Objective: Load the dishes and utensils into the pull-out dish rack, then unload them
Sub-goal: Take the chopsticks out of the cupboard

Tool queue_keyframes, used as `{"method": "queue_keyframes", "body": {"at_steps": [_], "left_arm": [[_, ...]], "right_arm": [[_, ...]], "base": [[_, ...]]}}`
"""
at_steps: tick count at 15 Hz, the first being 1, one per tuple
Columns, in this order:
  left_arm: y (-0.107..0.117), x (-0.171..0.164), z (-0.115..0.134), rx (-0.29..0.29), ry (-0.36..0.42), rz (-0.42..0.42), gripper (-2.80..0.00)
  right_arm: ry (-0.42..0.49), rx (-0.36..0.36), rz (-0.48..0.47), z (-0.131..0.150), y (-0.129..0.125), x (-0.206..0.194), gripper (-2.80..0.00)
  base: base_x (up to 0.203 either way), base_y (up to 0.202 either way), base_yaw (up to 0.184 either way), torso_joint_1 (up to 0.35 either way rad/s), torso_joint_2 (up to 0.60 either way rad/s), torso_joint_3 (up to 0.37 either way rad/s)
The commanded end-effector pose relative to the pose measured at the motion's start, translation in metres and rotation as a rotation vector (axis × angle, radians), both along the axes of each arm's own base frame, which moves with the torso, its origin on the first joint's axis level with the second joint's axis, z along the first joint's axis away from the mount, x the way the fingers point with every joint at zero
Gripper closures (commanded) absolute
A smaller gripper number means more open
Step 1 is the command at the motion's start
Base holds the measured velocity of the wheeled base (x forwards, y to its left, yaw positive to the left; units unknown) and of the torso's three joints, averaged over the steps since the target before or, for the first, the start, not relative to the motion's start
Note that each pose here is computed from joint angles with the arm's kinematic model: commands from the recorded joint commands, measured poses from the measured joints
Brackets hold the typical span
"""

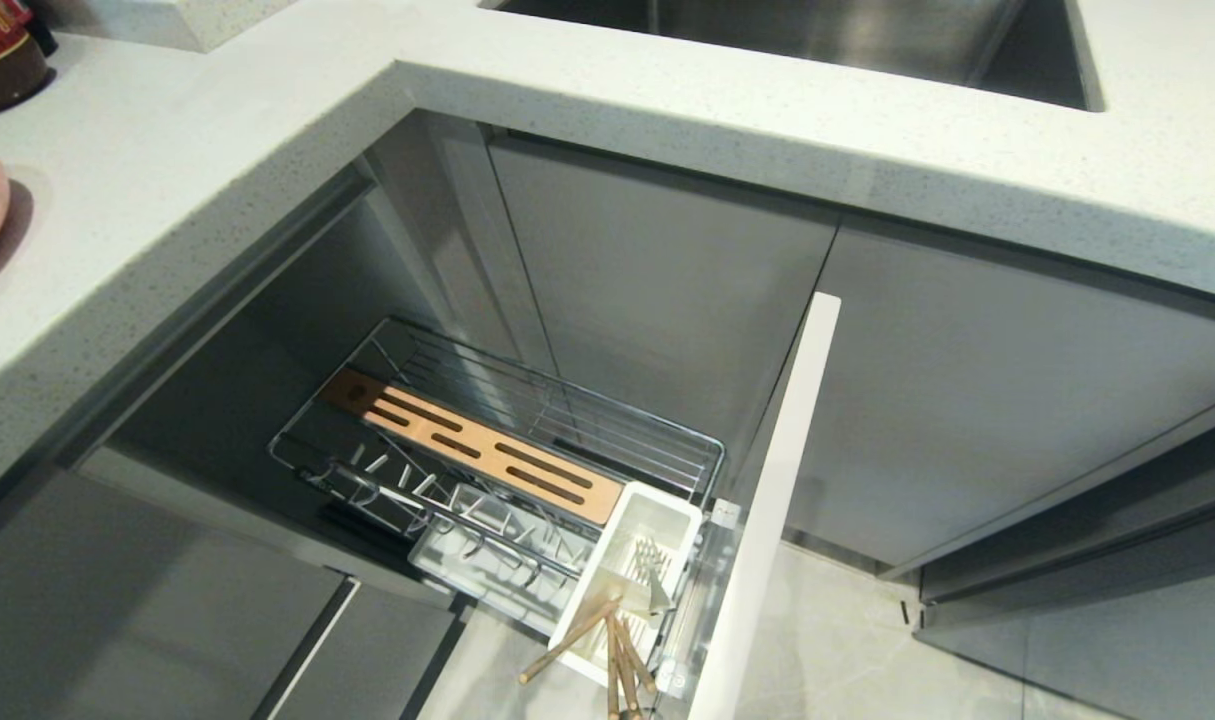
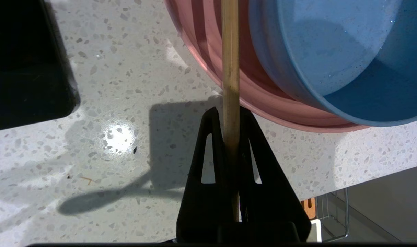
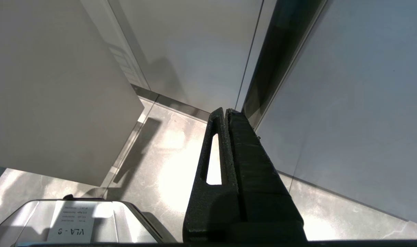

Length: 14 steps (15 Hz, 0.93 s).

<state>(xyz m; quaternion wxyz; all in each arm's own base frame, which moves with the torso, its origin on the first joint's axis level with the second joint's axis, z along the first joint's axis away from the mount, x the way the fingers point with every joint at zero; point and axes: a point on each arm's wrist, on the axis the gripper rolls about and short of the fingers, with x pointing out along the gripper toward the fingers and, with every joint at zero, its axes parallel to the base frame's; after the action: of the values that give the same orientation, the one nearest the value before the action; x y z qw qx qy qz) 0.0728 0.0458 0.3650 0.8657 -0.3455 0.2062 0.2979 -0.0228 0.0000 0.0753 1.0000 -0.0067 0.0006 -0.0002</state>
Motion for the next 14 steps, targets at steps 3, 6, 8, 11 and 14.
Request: {"method": "queue_keyframes", "body": {"at_steps": [3, 6, 8, 11, 14], "left_arm": [[0.0023, 0.0036, -0.0003, -0.007, 0.004, 0.000, 0.00], [0.0037, 0.0057, 0.0002, 0.002, -0.011, 0.000, 0.00], [0.0038, 0.0060, -0.0004, 0.001, -0.008, -0.001, 0.00], [0.0034, 0.0052, 0.0003, 0.003, -0.012, 0.000, -2.80], [0.0018, 0.0026, 0.0024, 0.011, -0.023, 0.002, -2.80]], "right_arm": [[0.000, 0.000, -0.001, 0.0000, 0.0000, 0.0000, 0.00], [0.000, 0.000, -0.001, 0.0000, 0.0000, 0.0000, 0.00], [0.000, 0.000, 0.000, 0.0000, 0.0000, 0.0000, 0.00], [0.000, 0.000, -0.002, 0.0000, 0.0000, 0.0000, 0.00], [0.000, 0.000, -0.001, 0.0000, 0.0000, 0.0000, 0.00]], "base": [[0.000, 0.000, 0.000, 0.000, 0.00, 0.000], [0.000, 0.000, 0.000, 0.000, 0.00, 0.000], [0.000, 0.000, 0.000, 0.000, 0.00, 0.000], [0.000, 0.000, 0.000, 0.000, 0.00, 0.000], [0.000, 0.000, 0.000, 0.000, 0.00, 0.000]]}}
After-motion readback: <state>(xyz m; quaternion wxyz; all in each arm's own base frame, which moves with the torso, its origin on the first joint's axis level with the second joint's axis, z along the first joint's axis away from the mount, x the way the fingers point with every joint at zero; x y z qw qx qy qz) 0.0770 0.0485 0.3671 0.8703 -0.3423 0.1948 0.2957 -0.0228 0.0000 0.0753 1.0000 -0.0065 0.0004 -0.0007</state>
